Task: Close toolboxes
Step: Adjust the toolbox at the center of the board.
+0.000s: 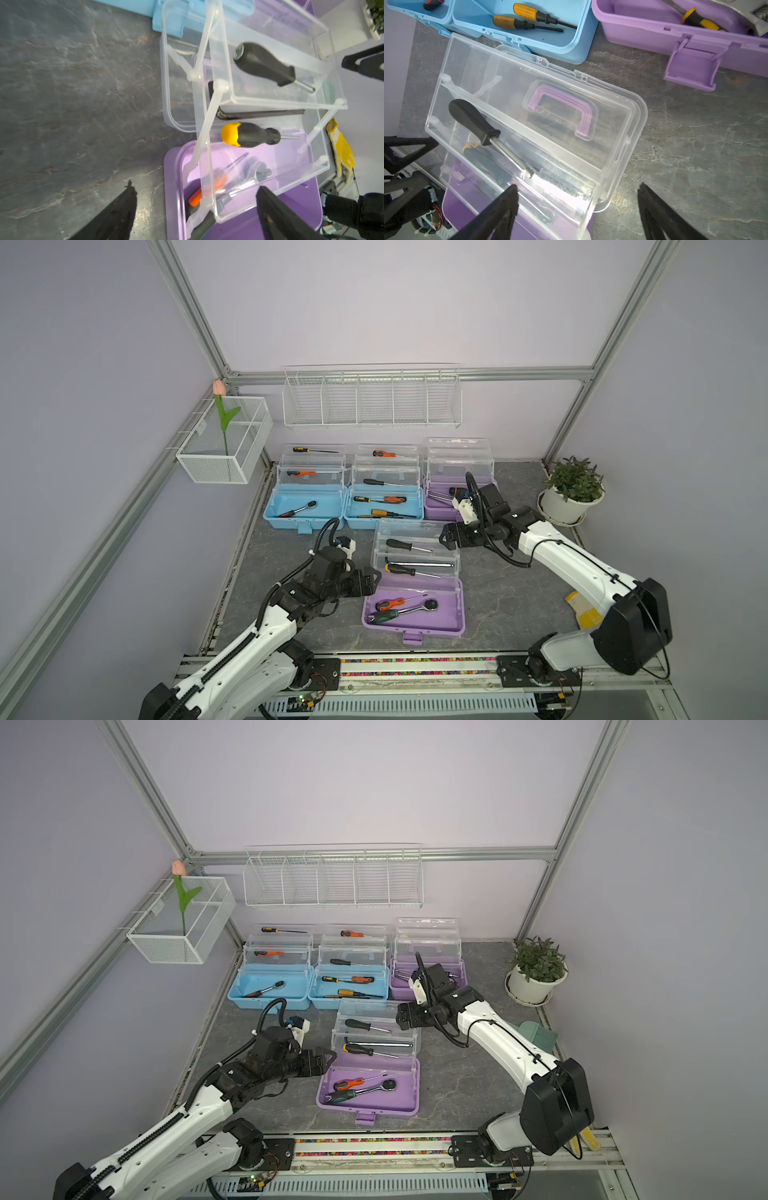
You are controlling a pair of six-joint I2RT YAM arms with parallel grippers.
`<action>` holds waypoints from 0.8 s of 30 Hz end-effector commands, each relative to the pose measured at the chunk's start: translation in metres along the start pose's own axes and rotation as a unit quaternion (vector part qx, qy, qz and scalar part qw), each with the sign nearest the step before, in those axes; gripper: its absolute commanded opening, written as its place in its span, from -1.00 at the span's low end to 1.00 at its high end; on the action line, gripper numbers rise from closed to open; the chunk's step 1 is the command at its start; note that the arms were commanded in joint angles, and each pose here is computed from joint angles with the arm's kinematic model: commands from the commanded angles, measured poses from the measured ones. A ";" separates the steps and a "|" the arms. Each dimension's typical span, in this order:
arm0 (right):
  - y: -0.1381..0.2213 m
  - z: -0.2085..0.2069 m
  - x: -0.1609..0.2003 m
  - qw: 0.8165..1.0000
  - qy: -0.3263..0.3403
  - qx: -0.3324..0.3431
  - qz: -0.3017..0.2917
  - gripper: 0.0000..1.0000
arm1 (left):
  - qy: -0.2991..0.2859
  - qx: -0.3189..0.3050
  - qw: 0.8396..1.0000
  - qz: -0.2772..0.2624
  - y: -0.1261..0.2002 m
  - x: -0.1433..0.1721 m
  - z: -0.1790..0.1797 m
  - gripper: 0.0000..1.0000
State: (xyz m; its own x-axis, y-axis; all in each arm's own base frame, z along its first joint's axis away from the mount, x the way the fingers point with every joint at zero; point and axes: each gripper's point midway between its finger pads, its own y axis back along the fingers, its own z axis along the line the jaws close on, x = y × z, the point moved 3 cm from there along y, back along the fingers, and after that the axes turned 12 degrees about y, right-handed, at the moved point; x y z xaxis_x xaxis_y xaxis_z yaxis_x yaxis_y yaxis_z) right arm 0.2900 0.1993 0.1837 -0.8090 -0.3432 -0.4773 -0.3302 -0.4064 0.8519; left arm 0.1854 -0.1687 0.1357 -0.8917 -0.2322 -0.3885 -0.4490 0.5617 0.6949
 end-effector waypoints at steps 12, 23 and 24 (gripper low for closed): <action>-0.042 0.052 -0.034 0.992 0.053 -0.098 0.051 0.85 | 0.004 0.094 0.993 0.073 -0.020 0.034 -0.035 0.80; -0.049 0.126 -0.055 0.957 0.128 -0.250 0.071 0.87 | 0.009 0.162 0.985 0.051 0.007 0.035 -0.074 0.79; -0.045 0.128 -0.060 0.956 0.133 -0.253 0.064 0.87 | 0.011 0.165 0.985 0.049 0.007 0.034 -0.076 0.79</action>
State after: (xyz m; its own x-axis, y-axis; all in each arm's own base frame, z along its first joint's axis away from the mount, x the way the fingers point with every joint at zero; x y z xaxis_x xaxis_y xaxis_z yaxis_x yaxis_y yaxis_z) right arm 0.3263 0.3168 0.1780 -0.7002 -0.5483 -0.4573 -0.1002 -0.5587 0.8233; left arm 0.1302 -0.2126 0.1286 -0.9693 -0.1156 -0.2169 -0.2329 0.7139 0.6604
